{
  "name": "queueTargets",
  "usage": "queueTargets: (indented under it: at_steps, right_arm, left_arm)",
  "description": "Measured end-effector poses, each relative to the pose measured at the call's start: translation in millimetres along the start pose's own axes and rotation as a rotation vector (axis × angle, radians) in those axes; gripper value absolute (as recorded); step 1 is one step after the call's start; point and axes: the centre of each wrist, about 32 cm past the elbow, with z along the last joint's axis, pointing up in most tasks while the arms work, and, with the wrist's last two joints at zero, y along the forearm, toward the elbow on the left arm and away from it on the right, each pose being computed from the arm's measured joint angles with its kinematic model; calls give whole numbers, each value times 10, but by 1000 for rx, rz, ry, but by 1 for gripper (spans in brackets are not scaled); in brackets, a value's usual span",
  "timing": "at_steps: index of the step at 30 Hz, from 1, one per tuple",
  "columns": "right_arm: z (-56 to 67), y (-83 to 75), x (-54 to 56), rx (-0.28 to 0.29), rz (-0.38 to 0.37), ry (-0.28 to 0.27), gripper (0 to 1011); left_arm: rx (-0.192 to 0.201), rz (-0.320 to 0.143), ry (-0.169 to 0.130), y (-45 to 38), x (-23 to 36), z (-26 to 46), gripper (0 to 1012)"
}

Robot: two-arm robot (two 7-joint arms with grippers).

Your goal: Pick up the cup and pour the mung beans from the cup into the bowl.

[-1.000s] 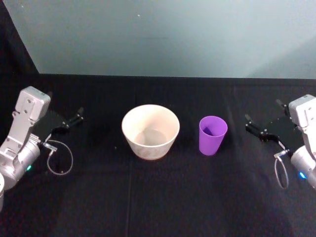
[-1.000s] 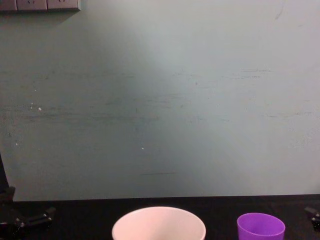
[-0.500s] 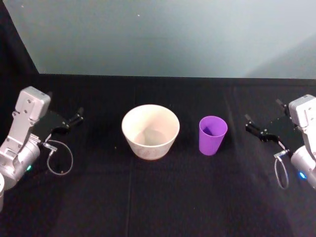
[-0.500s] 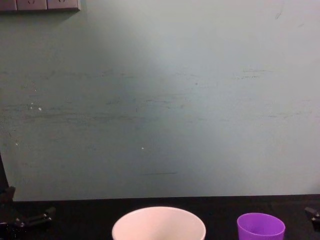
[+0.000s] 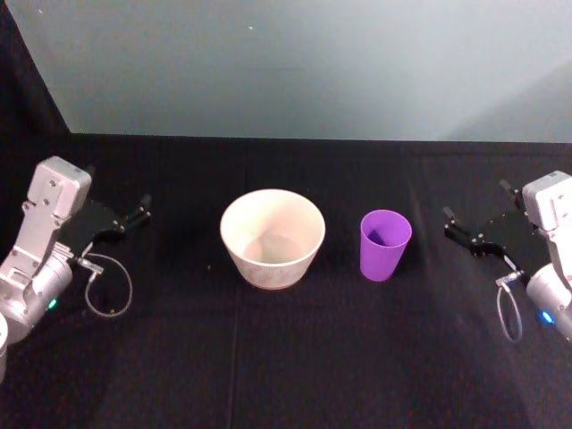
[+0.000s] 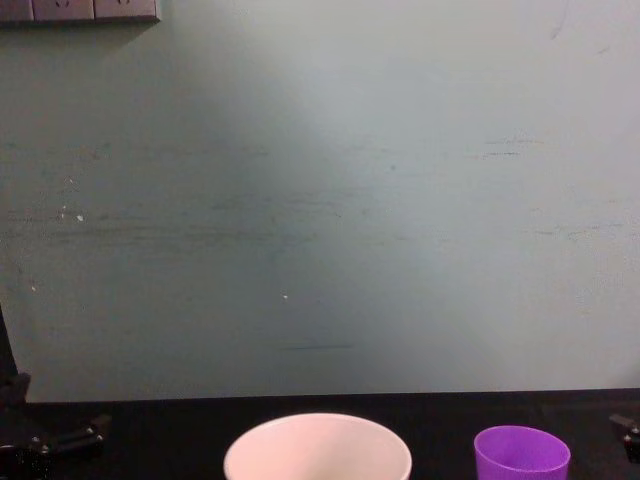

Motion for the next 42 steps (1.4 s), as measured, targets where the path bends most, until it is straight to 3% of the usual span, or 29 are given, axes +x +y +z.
queueTargets:
  at_steps: [9,19,24,30,34,42]
  right_arm:
    - [-31,-14,30,-10,28,-26,1003]
    - [-108,-244,-79,0,129,-22,1003]
    - [-135,-346,-181,-3,196,23,1003]
    - [-145,-353,-261,17,243,97,1003]
    - [-137,-264,-358,35,269,164,1003]
    - [-92,-66,-494,43,272,225,1003]
  left_arm:
    - [0,0,0,0,0,0,1000]
    - [0,0,0,0,0,0,1000]
    - [0,0,0,0,0,0,1000]
    - [0,0,0,0,0,0,1000]
    - [0,0,0,0,0,0,1000]
    - [0,0,0,0,0,0,1000]
